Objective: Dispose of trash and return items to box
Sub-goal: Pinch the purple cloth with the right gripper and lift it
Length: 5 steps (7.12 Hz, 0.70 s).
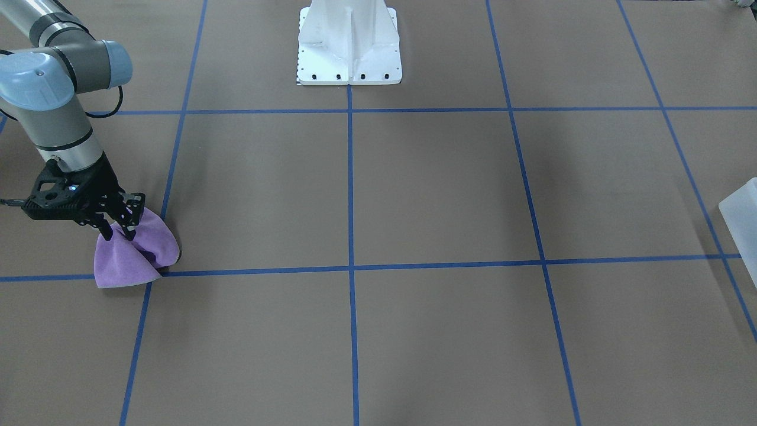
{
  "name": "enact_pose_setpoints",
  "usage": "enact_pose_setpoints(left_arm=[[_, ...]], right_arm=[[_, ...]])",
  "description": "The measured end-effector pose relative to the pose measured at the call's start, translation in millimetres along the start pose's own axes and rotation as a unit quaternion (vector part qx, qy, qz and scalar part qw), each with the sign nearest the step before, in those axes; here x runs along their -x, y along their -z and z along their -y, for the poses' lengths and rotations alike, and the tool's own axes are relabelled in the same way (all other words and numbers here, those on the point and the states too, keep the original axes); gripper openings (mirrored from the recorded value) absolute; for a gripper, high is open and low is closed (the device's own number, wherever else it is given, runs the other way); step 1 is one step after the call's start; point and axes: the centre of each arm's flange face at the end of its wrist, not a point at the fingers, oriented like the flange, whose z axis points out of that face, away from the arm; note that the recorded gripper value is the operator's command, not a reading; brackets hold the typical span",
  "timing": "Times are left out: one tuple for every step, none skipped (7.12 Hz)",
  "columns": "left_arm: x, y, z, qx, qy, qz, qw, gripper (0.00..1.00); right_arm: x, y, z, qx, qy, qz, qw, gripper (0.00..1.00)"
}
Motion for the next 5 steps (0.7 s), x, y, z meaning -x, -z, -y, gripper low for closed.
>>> enact_pose_setpoints(left_arm=[[-1,-1,0,0.001,0.002,0.000,1.0000,0.99],[-1,-1,0,0.001,0.003,-0.001,1.0000,0.99],[-1,-1,0,0.001,0.004,-0.001,1.0000,0.99],[-1,-2,0,0.003,0.006,-0.001,1.0000,0.99],[1,-4,-1,0.010,0.014,0.000,0.9999,0.99]], right_arm=[[-2,2,-1,0.000,-0.001,0.000,1.0000,0.00],[1,8,2,-0.003,-0.003,0.005,1.0000,0.00],[5,25,8,-0.009,-0.007,0.014,0.9998,0.00],[3,50,19,-0.008,-0.017,0.023,0.9996,0.00],[-6,77,30,0.001,-0.026,0.026,0.9993,0.00]])
